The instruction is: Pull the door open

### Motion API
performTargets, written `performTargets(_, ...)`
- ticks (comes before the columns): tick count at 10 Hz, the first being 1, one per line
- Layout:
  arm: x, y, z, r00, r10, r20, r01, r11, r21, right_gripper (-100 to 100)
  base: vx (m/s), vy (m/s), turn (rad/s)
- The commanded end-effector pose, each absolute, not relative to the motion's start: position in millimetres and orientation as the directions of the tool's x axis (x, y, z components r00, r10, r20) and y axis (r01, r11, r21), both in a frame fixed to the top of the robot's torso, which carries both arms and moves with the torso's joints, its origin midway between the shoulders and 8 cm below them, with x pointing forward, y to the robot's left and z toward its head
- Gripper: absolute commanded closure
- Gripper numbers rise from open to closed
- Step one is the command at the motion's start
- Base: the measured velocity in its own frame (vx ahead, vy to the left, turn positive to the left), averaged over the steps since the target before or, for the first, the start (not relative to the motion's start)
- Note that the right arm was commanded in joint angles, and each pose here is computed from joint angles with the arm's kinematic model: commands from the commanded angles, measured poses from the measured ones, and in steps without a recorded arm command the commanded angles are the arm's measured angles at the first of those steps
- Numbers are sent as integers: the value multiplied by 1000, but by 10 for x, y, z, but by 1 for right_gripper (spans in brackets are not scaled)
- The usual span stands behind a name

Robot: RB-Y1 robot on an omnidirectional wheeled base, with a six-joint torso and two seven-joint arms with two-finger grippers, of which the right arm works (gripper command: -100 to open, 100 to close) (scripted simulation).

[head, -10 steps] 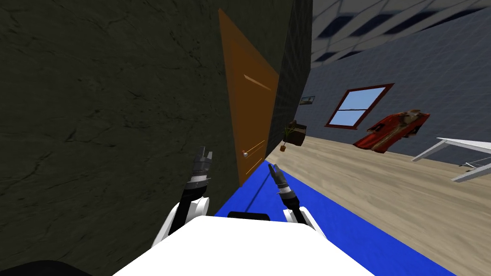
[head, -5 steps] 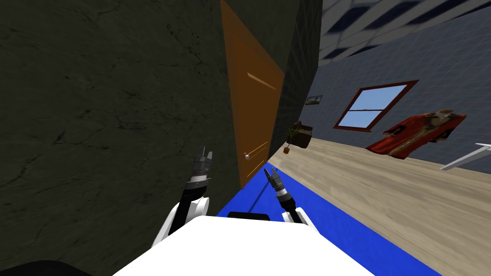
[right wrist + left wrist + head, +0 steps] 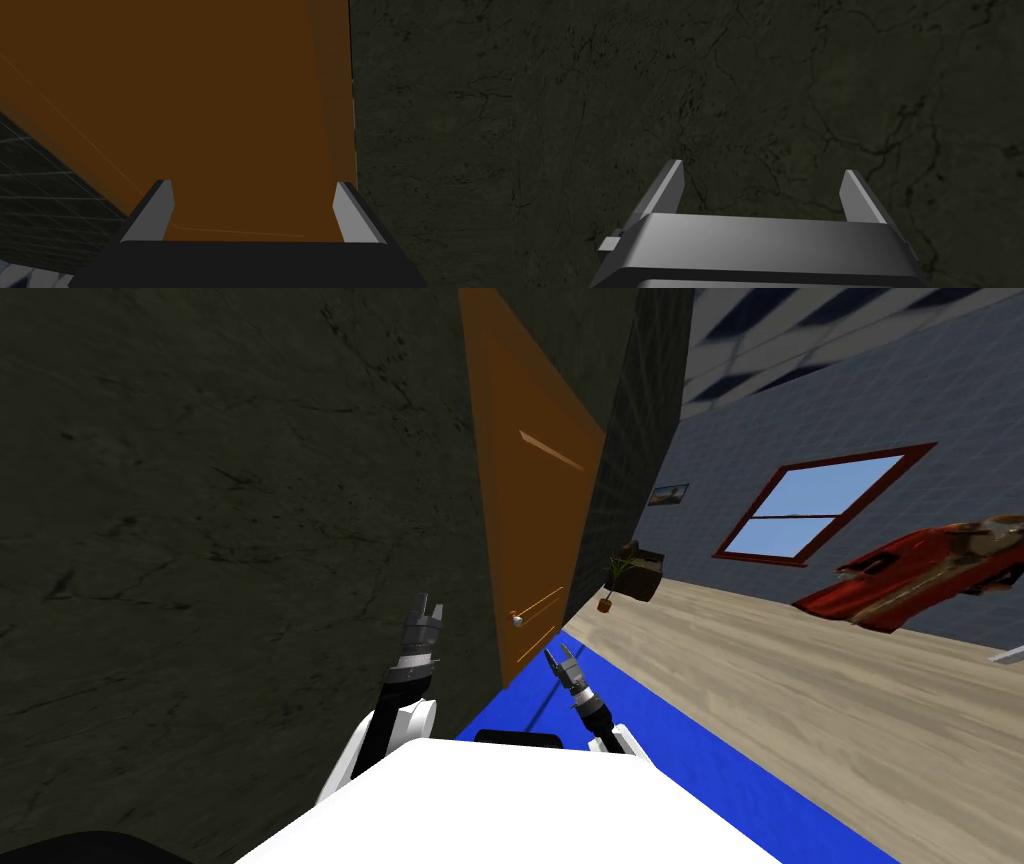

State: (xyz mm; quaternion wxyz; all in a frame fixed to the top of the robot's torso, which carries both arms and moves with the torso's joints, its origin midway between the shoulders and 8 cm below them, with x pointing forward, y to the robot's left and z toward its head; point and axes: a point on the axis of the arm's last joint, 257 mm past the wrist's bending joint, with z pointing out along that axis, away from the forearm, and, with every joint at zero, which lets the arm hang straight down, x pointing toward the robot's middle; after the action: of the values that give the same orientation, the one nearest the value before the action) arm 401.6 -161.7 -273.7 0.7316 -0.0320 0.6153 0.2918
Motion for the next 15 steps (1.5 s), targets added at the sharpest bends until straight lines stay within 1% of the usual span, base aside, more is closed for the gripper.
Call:
performTargets(1,3977,-1572,-2896,59,341,-938,-476,835,274,-100,101,-15,72)
performTargets(4,3915,-1489,-3134,42,262,-964,-500,841,207,-100,92,-9,73)
performTargets(5,3912,-1491,-3146,39,262,-964,-499,841,208,-100,60,-12,20)
performTargets(12,3717,-1358,-3663,8,89,-996,-562,824,69,-100,93,-15,55)
performTargets(15,3656,-1334,-3788,3,46,-999,-580,814,36,-100,84,-20,53)
